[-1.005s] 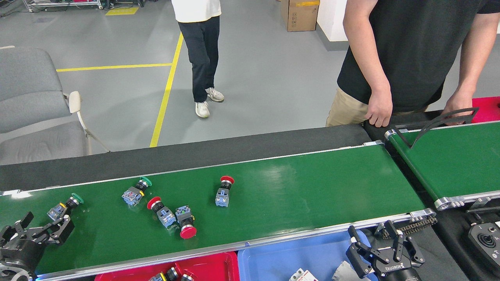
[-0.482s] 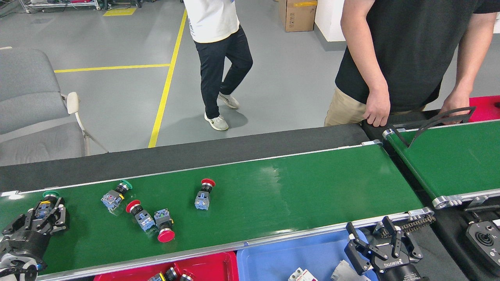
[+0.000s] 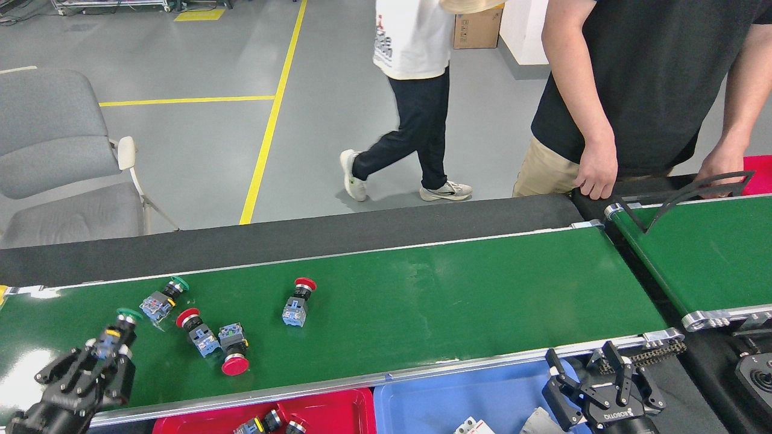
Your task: Pick switch part from conveyor to tray
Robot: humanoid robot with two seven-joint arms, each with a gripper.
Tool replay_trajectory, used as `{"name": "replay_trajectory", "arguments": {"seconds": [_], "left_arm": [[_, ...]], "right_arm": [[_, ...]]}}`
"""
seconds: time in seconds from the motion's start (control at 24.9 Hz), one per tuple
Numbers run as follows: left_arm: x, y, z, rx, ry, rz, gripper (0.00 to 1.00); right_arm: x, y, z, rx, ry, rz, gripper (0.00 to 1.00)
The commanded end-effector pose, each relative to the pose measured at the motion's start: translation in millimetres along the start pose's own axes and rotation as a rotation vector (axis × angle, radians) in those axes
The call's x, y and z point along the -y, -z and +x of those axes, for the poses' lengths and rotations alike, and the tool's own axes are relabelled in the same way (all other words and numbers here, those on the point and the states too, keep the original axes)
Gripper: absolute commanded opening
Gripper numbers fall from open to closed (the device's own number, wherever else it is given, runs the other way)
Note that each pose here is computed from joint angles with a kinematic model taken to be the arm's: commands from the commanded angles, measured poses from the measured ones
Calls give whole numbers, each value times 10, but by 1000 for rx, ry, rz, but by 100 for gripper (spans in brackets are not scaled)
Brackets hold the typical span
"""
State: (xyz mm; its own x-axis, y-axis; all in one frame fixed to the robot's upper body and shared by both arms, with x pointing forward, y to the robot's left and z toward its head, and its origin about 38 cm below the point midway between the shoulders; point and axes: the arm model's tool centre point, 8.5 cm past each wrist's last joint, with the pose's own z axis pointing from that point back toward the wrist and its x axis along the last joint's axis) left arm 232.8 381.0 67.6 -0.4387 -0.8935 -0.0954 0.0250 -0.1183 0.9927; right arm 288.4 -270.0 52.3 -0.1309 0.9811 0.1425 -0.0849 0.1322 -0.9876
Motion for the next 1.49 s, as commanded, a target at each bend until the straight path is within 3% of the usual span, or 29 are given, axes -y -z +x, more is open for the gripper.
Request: {"name": "replay_trajectory", "arguments": {"seconds": [0.0,0.04,0.08,0.32,0.52,0.6,0.88,1.05,1.45], "left_arm": [[-106,-102,335,70,-20,23,74],[17,-159,529,60,-85,16,93],[117,-144,700,51,-136,11,100],[165,-135,710,-9,-150,-2,100],[139,-317,155,-388,-60,-16,100],[150,-365,74,-445,-48,-25,100],[199,-306,132,-418,-69,-76,100],[118,105,105,-379,-84,-87,100],[294,442,-448,-442,-101,-134,100]], "right_arm": [[51,6,5,4,-2,-6,99],[55,6,10,4,-1,-8,99],[58,11,13,4,1,-10,99],[69,25,13,5,0,-14,99],[60,10,6,9,-5,-10,99],[58,17,24,12,1,-11,99],[66,25,18,14,-2,-14,99],[80,50,26,15,0,-17,99],[86,55,31,15,1,-17,99]]}}
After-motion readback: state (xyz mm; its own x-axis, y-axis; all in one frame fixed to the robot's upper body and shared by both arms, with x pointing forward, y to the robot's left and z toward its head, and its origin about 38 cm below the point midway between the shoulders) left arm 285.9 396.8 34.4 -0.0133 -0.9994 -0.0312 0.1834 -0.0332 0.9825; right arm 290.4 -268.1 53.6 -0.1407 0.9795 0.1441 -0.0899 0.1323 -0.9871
